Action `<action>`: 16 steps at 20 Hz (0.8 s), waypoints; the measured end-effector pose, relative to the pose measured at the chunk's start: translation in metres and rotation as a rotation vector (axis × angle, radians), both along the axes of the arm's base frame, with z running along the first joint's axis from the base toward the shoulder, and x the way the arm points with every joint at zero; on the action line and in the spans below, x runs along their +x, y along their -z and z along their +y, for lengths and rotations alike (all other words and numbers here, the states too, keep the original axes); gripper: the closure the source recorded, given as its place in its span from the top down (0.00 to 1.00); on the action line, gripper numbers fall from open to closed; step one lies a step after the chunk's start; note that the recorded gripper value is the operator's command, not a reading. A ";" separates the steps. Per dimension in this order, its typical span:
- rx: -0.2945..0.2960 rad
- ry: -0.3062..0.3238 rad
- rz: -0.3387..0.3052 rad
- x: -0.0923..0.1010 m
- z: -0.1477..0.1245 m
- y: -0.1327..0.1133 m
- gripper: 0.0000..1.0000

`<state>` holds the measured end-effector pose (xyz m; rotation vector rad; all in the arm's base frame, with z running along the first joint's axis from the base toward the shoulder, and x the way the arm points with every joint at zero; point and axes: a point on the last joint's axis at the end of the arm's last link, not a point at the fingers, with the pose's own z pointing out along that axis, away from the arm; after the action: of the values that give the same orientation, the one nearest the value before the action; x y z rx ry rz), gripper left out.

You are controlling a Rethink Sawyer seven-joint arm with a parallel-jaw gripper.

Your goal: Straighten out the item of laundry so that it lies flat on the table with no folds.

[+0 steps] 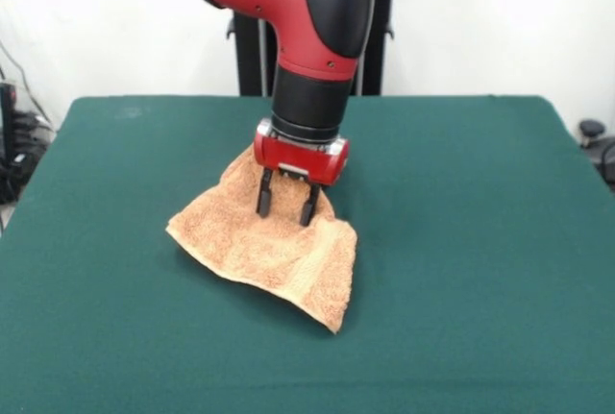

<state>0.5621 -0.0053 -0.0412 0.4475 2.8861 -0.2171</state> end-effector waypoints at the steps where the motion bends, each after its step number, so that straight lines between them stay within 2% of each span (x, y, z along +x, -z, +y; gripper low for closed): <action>1: 0.000 0.008 -0.002 0.000 0.000 0.000 1.00; 7: 0.019 0.110 -0.012 -0.001 0.001 0.000 1.00; 8: 0.035 0.167 -0.020 -0.001 0.001 0.001 1.00; 10: 0.046 0.210 -0.028 -0.001 0.001 0.001 1.00; 15: 0.086 0.380 -0.078 0.001 0.000 0.001 1.00; 16: 0.101 0.453 -0.106 0.001 -0.001 0.002 1.00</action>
<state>0.5632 -0.0067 -0.0430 1.0943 2.6617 -0.1113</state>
